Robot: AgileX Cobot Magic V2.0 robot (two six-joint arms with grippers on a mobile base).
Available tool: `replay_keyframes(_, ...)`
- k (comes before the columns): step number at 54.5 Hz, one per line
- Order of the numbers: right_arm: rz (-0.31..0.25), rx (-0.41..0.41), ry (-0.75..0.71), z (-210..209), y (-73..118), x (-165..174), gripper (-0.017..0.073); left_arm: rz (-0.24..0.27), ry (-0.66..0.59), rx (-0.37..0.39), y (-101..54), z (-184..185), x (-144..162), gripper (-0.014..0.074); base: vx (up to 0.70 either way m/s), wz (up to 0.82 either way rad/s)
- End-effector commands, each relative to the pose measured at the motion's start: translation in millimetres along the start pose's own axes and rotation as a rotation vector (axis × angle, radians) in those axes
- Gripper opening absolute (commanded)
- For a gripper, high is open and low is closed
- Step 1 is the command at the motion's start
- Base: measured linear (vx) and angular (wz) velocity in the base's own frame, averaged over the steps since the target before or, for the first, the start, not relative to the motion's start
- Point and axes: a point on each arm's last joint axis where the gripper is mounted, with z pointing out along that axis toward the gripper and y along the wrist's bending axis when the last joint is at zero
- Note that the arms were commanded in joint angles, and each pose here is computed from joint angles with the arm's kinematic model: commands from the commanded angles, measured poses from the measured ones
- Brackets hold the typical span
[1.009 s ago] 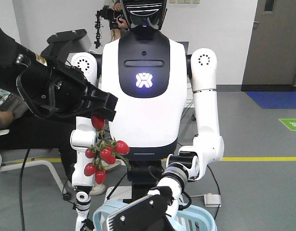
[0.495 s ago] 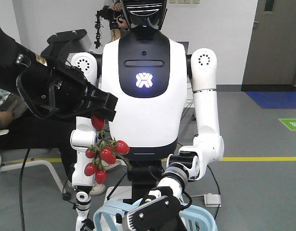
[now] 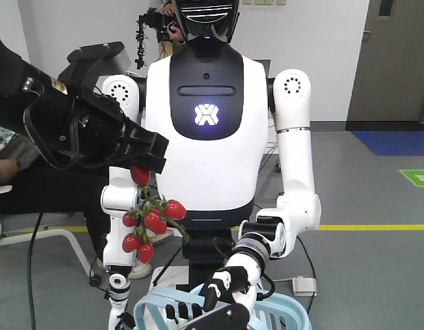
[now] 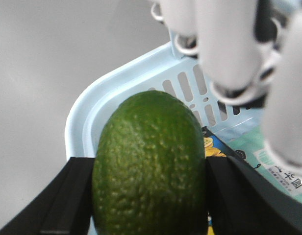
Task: Pick snacks and fruit into basket
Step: 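Lower the lime into the basket and open the right gripper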
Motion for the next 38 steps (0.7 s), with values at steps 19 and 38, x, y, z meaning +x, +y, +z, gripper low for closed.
replay_keyframes(19, -0.031, -0.012, -0.067, -12.3, 2.6, -14.7, -0.0008, 0.008, -0.147, 0.013, -10.0, -30.6, -12.1, 0.0002, 0.0, 0.0)
replay_keyframes(38, -0.053, -0.007, -0.067, -12.3, 2.1, -14.7, -0.0004, 0.008, -0.147, 0.013, -10.0, -30.6, -12.1, 0.0002, 0.0, 0.0)
